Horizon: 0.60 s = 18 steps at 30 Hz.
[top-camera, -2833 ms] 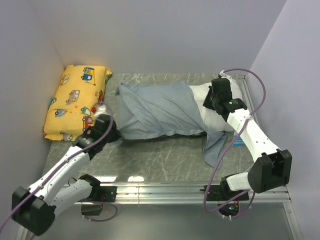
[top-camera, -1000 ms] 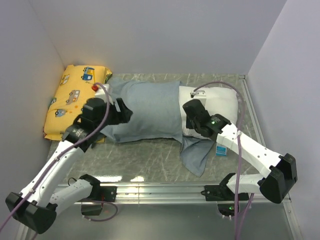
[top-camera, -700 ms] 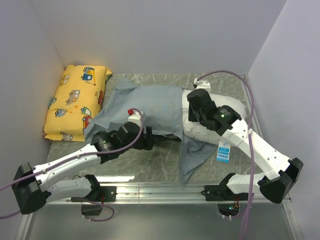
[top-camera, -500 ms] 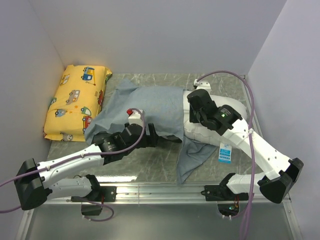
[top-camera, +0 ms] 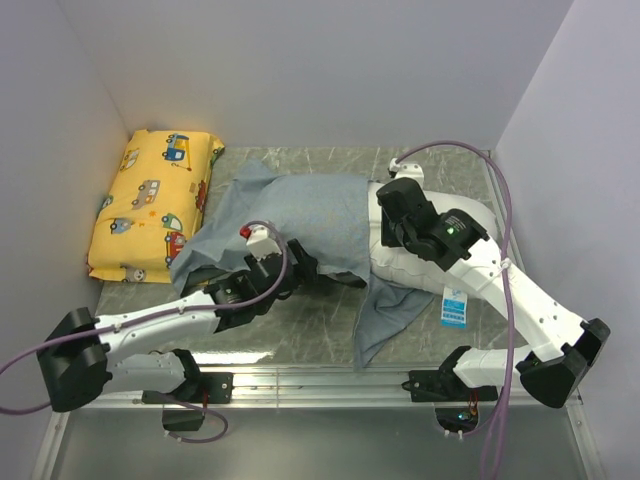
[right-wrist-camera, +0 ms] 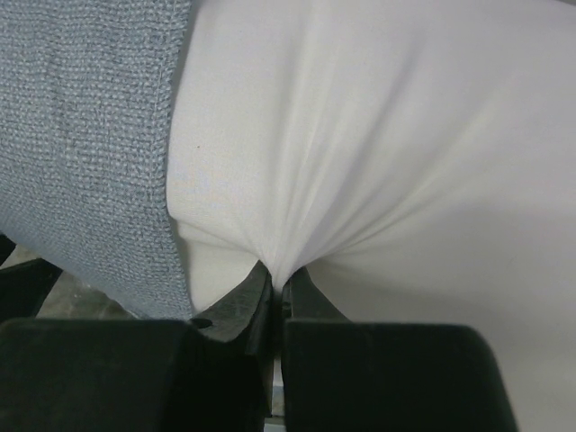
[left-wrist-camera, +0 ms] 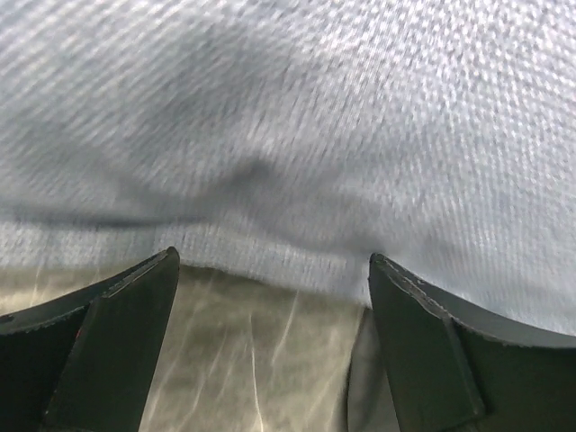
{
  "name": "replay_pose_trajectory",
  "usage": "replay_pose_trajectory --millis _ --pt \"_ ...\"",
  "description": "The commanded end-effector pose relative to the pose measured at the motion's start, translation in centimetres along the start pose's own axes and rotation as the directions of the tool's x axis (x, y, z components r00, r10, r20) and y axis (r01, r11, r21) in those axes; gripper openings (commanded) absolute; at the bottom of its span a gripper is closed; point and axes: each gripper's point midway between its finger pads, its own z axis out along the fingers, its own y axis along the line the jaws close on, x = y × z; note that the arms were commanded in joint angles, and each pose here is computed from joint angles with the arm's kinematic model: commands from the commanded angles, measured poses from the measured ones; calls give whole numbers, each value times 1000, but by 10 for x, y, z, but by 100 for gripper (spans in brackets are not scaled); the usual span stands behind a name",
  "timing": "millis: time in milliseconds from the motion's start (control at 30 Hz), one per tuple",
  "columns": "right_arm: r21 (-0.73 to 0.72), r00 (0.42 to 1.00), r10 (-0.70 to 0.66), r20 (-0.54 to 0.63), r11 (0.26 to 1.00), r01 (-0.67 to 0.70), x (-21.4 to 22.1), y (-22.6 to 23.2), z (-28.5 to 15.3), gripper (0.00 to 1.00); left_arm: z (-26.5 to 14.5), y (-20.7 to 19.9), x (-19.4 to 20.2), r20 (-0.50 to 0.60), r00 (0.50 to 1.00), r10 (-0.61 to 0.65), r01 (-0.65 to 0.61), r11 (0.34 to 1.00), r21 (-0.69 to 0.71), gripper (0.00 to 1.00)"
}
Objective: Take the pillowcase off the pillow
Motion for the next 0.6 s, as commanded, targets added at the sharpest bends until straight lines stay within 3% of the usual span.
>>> replay_pose_trajectory --millis 0,100,200,233,300,333,567 --pt "-55 974 94 206 995 -84 -61 -1 -37 0 11 -26 -24 105 994 -14 12 1000 25 91" --pt "-62 973 97 209 994 -86 -63 0 -39 0 20 -27 -27 137 990 17 -17 1000 2 84" --pt "-68 972 101 213 994 -88 -65 0 -42 0 29 -26 -37 188 981 55 -46 998 -53 58" --pt "-66 972 99 213 994 -86 -65 0 -41 0 32 -30 -40 198 978 62 -51 997 -61 35" --pt "-59 972 96 213 995 -85 -65 -2 -42 0 32 -36 -51 226 971 83 -67 995 -78 16" --pt "-54 972 94 215 995 -84 -65 -3 -42 0 31 -37 -54 232 968 91 -74 994 -84 1" --pt "-1 965 78 250 997 -81 -73 -17 -50 0 -13 -37 -99 296 949 109 -78 990 -115 1"
